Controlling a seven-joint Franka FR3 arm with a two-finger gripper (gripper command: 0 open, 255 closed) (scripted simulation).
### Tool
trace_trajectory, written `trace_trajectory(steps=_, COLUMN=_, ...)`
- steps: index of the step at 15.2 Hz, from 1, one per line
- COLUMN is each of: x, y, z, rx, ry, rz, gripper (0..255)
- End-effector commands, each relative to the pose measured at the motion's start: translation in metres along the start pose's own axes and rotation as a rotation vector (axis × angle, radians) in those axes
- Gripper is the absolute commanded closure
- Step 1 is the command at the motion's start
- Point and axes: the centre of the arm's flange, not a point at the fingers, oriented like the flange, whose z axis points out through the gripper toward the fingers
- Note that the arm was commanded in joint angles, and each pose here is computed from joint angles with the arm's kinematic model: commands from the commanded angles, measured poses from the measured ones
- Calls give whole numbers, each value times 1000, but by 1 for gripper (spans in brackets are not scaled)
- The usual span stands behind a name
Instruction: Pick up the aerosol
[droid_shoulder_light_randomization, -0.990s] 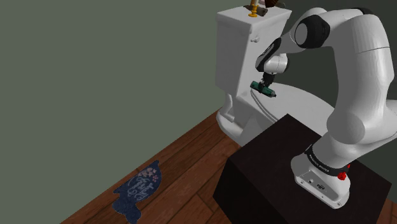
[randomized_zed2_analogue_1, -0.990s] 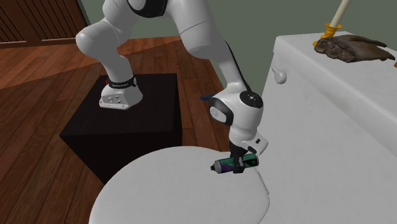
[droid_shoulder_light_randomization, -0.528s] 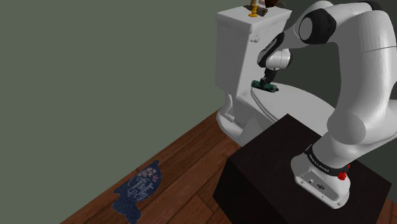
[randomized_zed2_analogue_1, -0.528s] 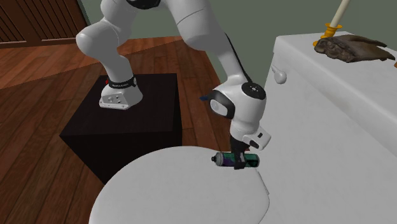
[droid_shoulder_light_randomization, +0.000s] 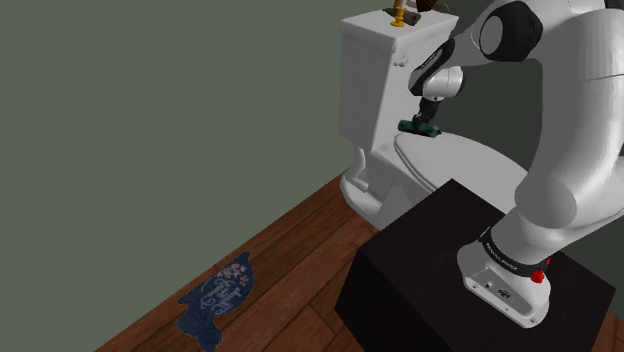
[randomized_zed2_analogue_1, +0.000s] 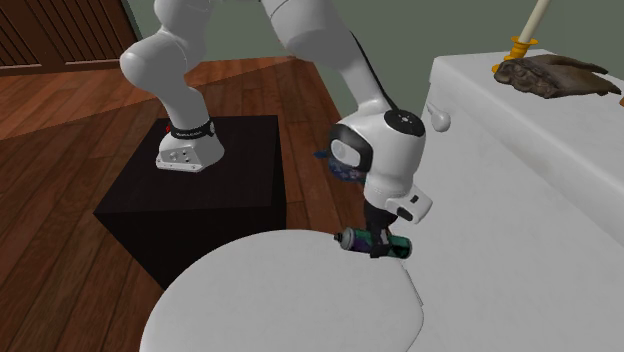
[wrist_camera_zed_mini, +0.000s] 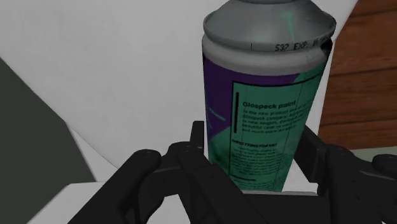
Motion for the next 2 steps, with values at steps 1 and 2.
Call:
trace_trajectory(steps=1, x=0, y=-1, z=-7, rx=0, ry=0, rz=0, gripper=255)
trace_trajectory(steps=2, x=0, y=-1, z=-7, rx=0, ry=0, rz=0, gripper=255)
